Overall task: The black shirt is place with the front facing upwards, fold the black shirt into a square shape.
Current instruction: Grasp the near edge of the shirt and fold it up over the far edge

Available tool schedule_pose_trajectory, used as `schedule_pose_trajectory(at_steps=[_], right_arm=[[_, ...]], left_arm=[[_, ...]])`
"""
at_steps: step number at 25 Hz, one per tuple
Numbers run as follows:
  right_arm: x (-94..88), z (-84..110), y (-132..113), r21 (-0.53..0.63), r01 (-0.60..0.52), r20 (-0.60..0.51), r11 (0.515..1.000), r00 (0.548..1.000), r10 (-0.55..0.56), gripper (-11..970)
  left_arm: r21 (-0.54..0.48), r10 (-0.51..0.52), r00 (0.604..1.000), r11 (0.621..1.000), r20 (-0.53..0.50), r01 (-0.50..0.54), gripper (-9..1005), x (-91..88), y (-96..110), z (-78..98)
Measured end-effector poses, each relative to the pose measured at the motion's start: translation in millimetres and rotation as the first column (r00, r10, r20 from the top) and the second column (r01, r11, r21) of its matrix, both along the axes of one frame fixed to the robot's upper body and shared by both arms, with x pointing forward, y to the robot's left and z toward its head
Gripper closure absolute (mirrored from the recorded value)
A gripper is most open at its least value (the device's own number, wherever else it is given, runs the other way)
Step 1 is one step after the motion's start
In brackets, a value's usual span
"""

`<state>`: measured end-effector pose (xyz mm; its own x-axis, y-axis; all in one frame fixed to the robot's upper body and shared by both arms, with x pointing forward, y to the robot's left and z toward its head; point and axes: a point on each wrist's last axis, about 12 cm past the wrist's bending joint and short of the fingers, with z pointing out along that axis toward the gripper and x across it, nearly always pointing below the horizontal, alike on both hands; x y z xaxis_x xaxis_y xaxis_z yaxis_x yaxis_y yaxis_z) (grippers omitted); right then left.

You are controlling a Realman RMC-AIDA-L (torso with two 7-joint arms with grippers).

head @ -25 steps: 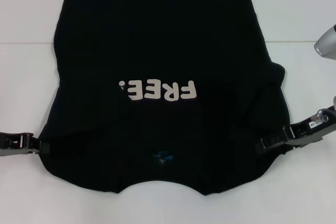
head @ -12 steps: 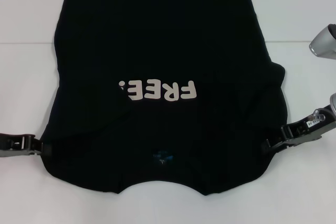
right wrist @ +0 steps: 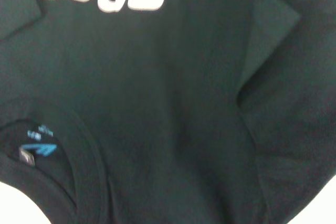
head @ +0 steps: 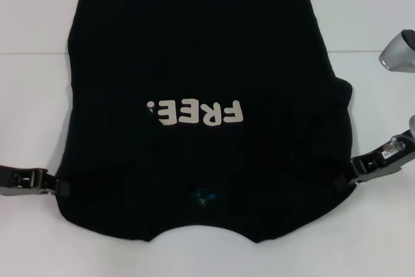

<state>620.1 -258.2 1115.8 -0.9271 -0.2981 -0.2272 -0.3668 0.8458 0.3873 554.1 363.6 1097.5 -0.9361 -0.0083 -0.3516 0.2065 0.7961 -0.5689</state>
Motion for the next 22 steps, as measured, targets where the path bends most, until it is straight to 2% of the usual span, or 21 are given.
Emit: schedule_pose_trajectory(at_steps=[4, 7, 10, 12, 15, 17, 19, 20, 22], right_arm=[[-0.9, 12.7, -5, -0.036, -0.101, -0.03, 0.994, 0.995, 0.1, 880], [-12.3, 19.8, -14, -0.036, -0.202, -0.104, 0.979, 0.975, 0.198, 898], [-31.7, 20.0, -23, -0.015, -0.3, -0.209, 0.954, 0.934, 0.29, 898], [-48.4, 17.3, -25, 0.032, -0.377, -0.282, 0.925, 0.885, 0.371, 898], [-64.4, 11.2, -24, 0.076, -0.441, -0.344, 0.894, 0.83, 0.439, 898], [-66.9, 7.3, -23, 0.071, -0.444, -0.353, 0.893, 0.827, 0.439, 898], [-65.1, 6.4, -21, 0.08, -0.426, -0.331, 0.901, 0.841, 0.427, 898], [-62.3, 7.8, -20, 0.093, -0.409, -0.305, 0.908, 0.856, 0.417, 899], [-53.6, 13.1, -22, 0.134, -0.344, -0.231, 0.929, 0.901, 0.367, 899]], left_arm=[[-0.064, -0.126, 0.991, 0.99, -0.054, 0.122, 974, -2.6, -3, 6.3], [-0.099, -0.211, 0.973, 0.974, -0.094, 0.201, 974, -9.6, -2, 10.1], [-0.157, -0.387, 0.909, 0.918, -0.154, 0.365, 974, -27.9, -6, 16.1], [-0.187, -0.489, 0.848, 0.87, -0.206, 0.456, 974, -38.4, -9, 19.9], [-0.196, -0.547, 0.793, 0.837, -0.267, 0.511, 974, -45.1, -11, 20.7], [-0.187, -0.556, 0.788, 0.831, -0.264, 0.524, 974, -43.6, -12, 21.3], [-0.185, -0.537, 0.823, 0.841, -0.185, 0.508, 974, -31.4, -17, 28.8], [-0.185, -0.537, 0.823, 0.841, -0.185, 0.508, 974, -31.4, -17, 28.8], [-0.196, -0.494, 0.862, 0.862, -0.112, 0.468, 974, -19.7, -19, 37.1]])
